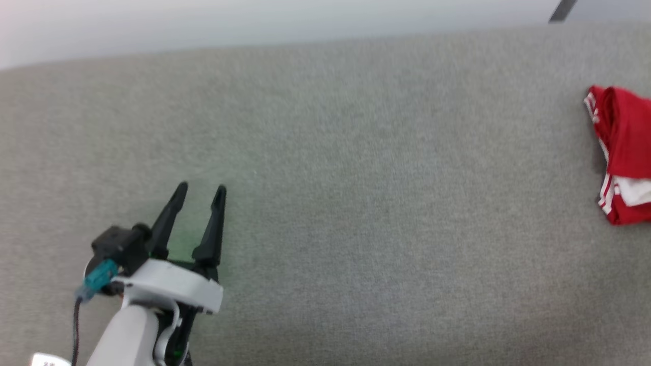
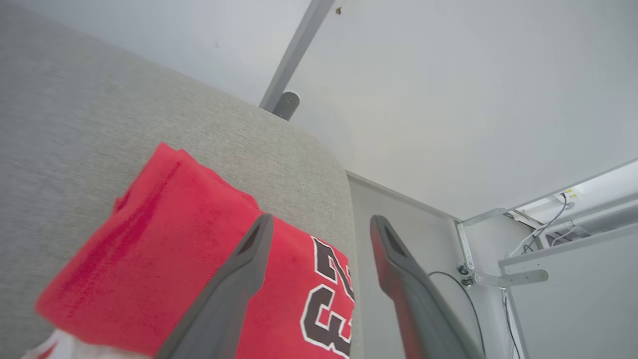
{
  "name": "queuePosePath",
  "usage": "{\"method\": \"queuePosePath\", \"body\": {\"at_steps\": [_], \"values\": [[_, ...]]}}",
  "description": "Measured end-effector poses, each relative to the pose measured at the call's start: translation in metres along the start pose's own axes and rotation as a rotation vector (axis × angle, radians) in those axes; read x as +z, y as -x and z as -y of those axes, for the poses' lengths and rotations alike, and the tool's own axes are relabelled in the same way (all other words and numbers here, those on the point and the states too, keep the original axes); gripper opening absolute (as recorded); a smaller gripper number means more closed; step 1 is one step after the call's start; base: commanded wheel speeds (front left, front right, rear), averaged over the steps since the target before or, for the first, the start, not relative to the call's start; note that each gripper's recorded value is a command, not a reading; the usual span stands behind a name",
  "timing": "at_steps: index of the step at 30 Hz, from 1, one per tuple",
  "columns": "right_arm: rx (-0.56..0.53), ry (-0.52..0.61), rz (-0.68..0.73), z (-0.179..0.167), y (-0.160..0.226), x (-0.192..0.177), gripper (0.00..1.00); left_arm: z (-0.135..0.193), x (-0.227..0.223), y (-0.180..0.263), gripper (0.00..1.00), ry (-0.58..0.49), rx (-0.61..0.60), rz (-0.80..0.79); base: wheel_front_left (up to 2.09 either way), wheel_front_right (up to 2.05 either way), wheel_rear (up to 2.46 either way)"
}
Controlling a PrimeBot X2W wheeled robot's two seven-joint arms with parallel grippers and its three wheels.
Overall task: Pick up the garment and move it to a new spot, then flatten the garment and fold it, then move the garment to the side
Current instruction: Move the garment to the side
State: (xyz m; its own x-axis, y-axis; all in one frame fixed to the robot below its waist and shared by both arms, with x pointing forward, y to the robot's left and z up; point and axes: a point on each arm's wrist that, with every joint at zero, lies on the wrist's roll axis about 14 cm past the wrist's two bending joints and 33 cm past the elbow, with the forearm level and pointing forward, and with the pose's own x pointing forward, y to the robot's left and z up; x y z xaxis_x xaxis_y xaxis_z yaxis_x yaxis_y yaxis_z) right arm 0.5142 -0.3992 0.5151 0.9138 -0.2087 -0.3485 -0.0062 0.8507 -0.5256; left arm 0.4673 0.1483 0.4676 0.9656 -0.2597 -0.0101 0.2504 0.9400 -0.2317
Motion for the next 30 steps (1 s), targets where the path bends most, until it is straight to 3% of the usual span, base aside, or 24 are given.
{"method": "queuePosePath", "body": {"at_steps": [15,21,30], "values": [[0.152,-0.163,0.293,-0.081,0.053,0.054,1.00,-0.029,0.042,0.080,1.00,-0.040,0.134,0.085,0.00,0.00,0.00],[0.183,-0.241,0.432,-0.097,0.080,0.083,1.00,-0.045,0.047,0.111,1.00,-0.067,0.197,0.096,0.00,0.00,0.00],[0.213,-0.317,0.518,-0.133,0.118,0.075,1.00,-0.064,0.049,0.144,1.00,-0.082,0.280,0.107,0.00,0.00,0.00]]}}
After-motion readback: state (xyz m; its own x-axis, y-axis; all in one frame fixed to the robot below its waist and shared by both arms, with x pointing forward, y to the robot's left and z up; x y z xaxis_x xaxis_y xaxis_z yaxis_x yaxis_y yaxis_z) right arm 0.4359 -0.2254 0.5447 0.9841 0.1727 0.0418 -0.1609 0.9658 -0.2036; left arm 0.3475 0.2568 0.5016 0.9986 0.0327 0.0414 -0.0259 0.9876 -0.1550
